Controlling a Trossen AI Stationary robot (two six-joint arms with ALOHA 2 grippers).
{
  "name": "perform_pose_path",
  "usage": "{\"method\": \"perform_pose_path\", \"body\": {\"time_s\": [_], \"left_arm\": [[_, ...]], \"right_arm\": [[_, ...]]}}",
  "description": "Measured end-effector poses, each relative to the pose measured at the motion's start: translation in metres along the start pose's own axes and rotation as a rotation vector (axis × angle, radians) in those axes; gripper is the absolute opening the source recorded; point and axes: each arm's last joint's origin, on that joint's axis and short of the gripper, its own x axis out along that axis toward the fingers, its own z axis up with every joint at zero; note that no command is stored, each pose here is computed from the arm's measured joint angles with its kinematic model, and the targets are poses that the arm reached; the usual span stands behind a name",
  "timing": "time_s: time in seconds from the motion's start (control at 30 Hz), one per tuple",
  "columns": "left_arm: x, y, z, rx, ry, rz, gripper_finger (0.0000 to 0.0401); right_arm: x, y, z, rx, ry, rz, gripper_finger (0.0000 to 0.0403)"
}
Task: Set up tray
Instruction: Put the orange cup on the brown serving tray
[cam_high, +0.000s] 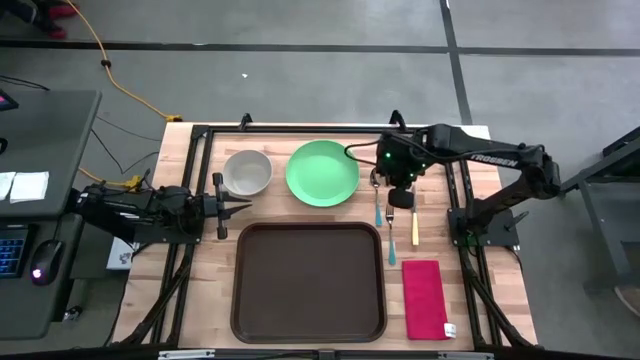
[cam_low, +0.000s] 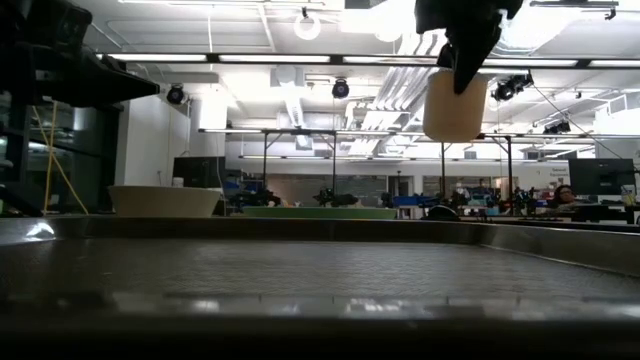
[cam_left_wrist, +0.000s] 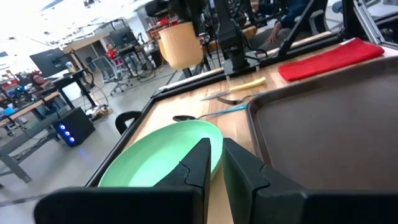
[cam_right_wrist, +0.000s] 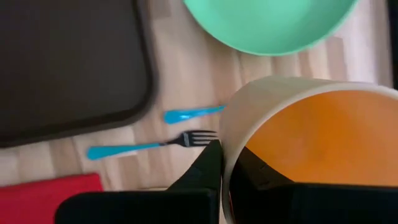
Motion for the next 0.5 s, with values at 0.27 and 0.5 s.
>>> {"method": "perform_pose_path", "body": {"time_s": [0.27, 0.5], "left_arm": [[0.000, 0.003, 0.007, -0.040, -0.071, 0.028, 0.0074], [0.000, 0.003, 0.008, -0.062, -0.083, 0.032, 0.0074]], "right_arm": [[-0.002, 0.028, 0.009, -0.032, -0.063, 0.067, 0.0000], [-0.002, 0.053, 0.036, -0.113, -0.078, 0.097, 0.0000]]}}
